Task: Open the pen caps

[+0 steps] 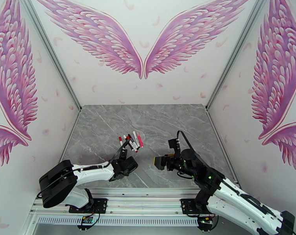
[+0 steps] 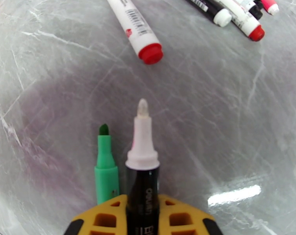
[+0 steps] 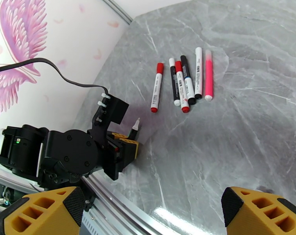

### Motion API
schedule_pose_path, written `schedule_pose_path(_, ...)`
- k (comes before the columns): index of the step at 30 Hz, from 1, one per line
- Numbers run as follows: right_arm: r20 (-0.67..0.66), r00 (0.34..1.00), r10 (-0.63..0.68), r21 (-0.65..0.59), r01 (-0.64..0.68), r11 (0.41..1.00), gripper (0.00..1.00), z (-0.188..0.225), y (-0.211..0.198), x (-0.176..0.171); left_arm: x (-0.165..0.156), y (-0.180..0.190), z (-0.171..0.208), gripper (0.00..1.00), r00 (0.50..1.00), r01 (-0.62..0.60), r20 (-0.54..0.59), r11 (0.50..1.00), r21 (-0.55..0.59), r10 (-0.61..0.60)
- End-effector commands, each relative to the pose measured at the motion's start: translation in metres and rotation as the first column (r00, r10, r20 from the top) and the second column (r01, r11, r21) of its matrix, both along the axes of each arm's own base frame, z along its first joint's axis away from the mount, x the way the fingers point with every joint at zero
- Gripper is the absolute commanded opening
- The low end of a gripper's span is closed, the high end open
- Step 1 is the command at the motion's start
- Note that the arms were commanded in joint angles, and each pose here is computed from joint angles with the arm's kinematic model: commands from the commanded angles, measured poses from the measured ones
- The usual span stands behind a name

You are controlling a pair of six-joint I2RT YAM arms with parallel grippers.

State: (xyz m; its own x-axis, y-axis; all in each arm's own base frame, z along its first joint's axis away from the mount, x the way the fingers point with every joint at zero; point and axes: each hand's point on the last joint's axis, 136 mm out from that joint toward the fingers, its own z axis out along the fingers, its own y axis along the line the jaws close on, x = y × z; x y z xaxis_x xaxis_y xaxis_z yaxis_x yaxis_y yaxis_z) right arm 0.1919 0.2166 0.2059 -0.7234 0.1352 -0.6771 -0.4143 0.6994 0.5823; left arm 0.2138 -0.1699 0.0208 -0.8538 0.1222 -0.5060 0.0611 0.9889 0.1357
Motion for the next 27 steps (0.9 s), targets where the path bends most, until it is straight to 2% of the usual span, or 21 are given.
schedule_pose_path(1, -0.017, 1.0, -0.007, -0.036, 0.006, 0.999, 0.99, -0.013, -0.003, -0.001, 0.01, -0.007, 0.011, 0.23, 0.999, -0.004, 0.037, 1.0, -0.008, 0.005)
schedule_pose_path(9, -0.019, 1.0, 0.005, -0.045, -0.006, 0.999, 0.99, -0.016, -0.002, -0.003, 0.012, -0.006, 0.017, 0.29, 0.999, -0.011, 0.041, 1.0, 0.0, 0.011)
schedule_pose_path(15, -0.021, 1.0, 0.021, -0.052, -0.022, 0.998, 0.99, -0.018, -0.001, -0.005, 0.009, -0.002, 0.021, 0.3, 0.999, -0.033, 0.04, 0.999, -0.011, 0.033)
schedule_pose_path(20, -0.033, 0.999, -0.005, -0.079, 0.003, 0.997, 0.99, -0.025, -0.007, -0.004, 0.005, -0.01, 0.04, 0.3, 0.998, -0.029, 0.054, 0.991, -0.128, 0.036)
schedule_pose_path(27, -0.04, 0.998, -0.048, -0.155, 0.041, 0.987, 0.99, -0.032, -0.025, -0.007, 0.002, -0.025, 0.077, 0.42, 0.994, -0.001, 0.101, 0.938, -0.347, 0.038)
